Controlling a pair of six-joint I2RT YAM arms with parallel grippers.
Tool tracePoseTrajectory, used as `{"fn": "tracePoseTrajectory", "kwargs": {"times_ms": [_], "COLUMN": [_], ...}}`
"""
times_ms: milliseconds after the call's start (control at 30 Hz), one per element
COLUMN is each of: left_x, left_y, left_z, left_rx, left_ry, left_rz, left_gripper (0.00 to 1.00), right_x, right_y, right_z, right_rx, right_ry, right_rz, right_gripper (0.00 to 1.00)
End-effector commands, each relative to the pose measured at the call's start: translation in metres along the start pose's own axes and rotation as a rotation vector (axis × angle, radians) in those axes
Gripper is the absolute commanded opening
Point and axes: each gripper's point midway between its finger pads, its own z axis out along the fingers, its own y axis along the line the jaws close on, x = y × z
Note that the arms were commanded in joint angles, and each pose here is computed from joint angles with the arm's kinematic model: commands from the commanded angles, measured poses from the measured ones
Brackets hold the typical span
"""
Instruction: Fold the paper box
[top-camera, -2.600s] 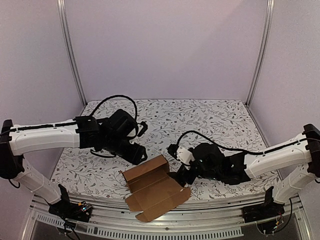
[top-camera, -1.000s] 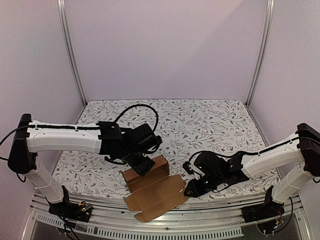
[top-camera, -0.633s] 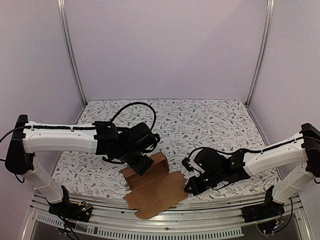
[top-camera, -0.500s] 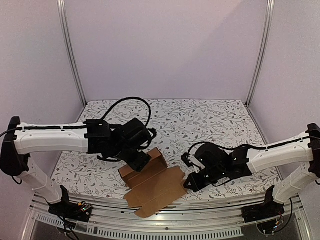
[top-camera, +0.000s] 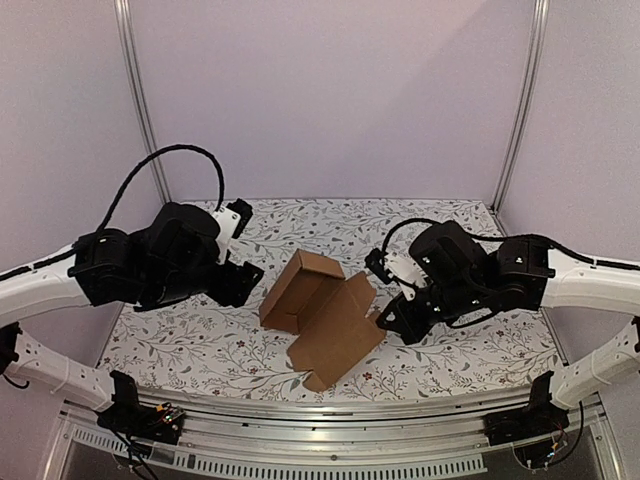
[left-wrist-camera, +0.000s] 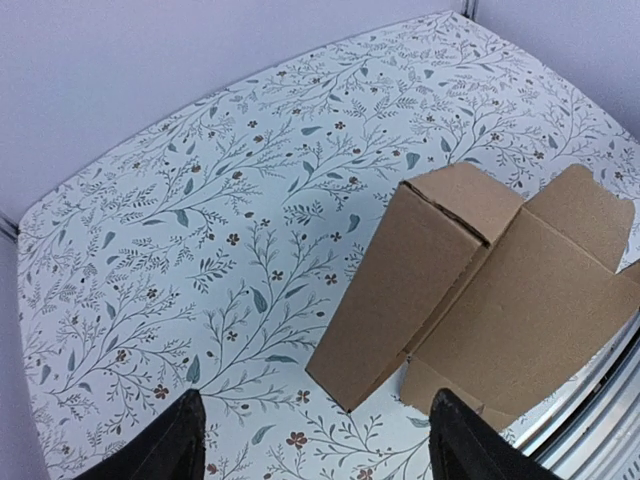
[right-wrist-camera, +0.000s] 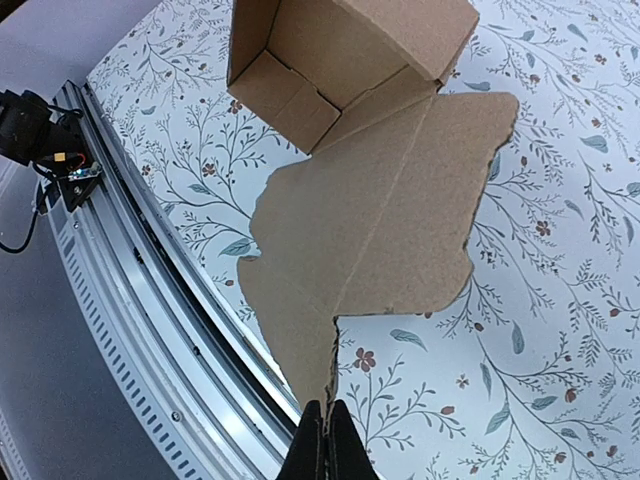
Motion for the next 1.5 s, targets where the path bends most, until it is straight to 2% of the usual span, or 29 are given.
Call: {"fn": "tracePoseTrajectory", "kwargs": {"times_ms": [0,233,500,667,933,1267,1467], "left_x": [-0.004,-0.005,-0.009,-0.008,-0.006,-0.004,-0.001], "left_y": [0.016,0.017,0.016,0.015,0.017,0.018,0.019], "left_z": [-0.004,-0.005,-0.010,-0.010,-0.013,-0.013,-0.012], "left_rx": [-0.037,-0.035,-0.011,0.000,0.003,0.009,0.009], "left_ry": [-0.050,-0.059,-0.085,-0.086,-0.092,-0.094,-0.092], "left_rz": [-0.037,-0.044,-0.063,-0.069,-0.071,-0.075,-0.076], "left_gripper": [0.76,0.76,0.76,0.76,0.76,0.76,0.76], "right_x": [-0.007,-0.019,-0.024,-0.022,-0.017,-0.043,-0.052], "right_y": [-0.016,-0.023,-0.054,-0.074,-0.106,-0.121,-0.124], "right_z": [-0.048,-0.106,-0.149,-0.170,-0.194,-0.185,-0.165], "right_rx": [0.108,0.187,0.390,0.504,0.699,0.889,0.923], "right_ry": [0.008,0.049,0.107,0.171,0.470,0.621,0.729], "right_rz": [-0.156,-0.271,-0.402,-0.567,-0.778,-0.956,-1.059], "right_gripper": [0.00,0.00,0.00,0.00,0.00,0.00,0.00]}}
